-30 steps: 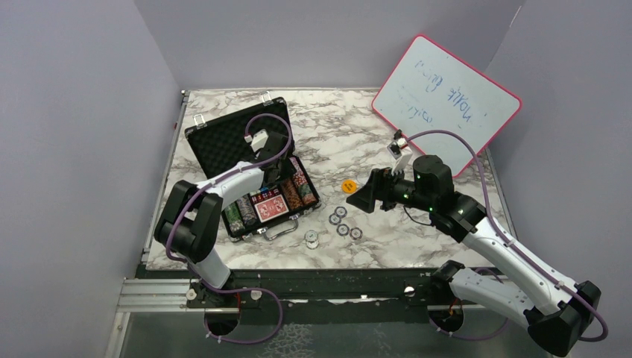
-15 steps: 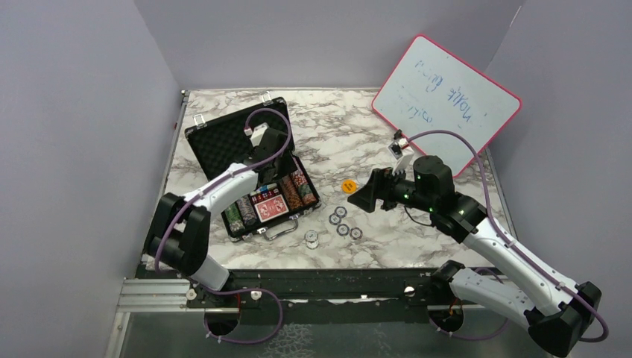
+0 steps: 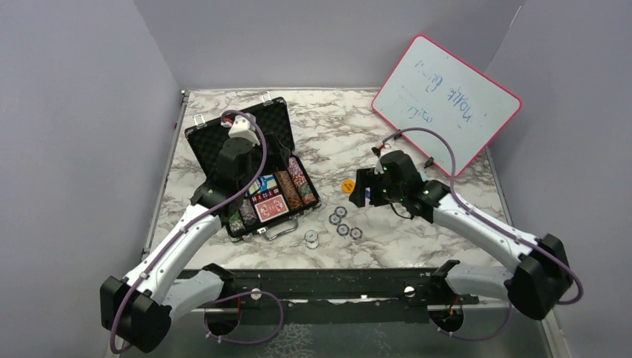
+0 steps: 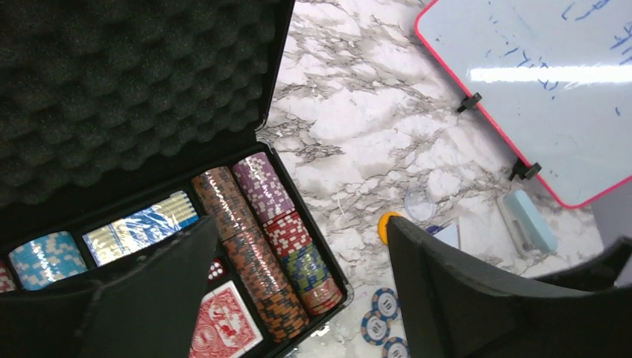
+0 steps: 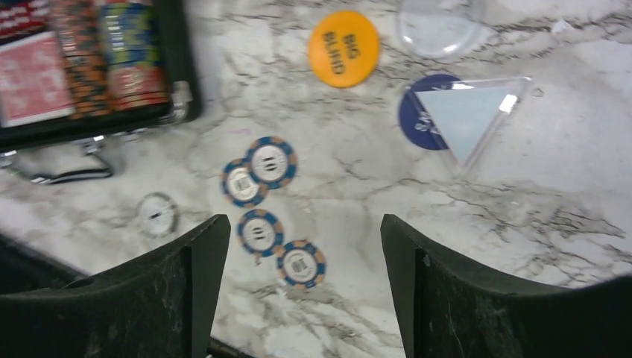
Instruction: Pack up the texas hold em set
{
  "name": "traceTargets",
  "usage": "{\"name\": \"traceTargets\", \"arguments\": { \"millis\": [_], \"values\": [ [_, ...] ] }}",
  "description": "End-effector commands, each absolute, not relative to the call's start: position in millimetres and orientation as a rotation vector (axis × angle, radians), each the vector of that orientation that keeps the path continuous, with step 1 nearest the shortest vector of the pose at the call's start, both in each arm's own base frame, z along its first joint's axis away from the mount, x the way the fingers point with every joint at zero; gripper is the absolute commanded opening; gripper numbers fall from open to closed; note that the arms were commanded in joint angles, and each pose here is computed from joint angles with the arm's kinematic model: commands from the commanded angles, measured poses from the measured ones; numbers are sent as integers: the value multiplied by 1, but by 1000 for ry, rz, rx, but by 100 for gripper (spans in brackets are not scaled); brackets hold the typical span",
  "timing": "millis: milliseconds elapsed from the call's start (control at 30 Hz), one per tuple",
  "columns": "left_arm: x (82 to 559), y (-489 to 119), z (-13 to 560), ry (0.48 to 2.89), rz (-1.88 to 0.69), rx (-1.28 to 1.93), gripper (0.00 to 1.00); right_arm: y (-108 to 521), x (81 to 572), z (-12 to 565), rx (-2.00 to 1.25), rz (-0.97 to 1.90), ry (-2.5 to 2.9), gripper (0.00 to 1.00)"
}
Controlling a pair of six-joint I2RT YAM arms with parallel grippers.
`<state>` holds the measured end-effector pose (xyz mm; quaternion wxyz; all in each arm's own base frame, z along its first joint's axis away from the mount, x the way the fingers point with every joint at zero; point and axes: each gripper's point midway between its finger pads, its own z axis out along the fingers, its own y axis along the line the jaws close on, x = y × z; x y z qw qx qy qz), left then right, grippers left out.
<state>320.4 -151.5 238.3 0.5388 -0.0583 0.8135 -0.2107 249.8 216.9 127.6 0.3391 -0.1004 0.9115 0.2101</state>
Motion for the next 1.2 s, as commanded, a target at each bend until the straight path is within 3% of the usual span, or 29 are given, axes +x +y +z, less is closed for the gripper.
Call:
{"name": "traceTargets", "arguments": {
  "millis": [0, 333, 633, 1167],
  "values": [
    [309, -144, 231, 1881, -461, -40, 99, 186, 280, 103, -195, 202, 2413, 77],
    [288, -144, 221, 1813, -539, -9, 99, 157, 309, 68, 69, -73, 2430, 94],
    [290, -146, 231, 1827, -534, 4, 99, 158, 330, 38, 201, -130, 2468, 94],
    [298, -153, 231, 1860, -525, 47, 99, 164, 339, 21, 213, -95, 2470, 66]
  ]
}}
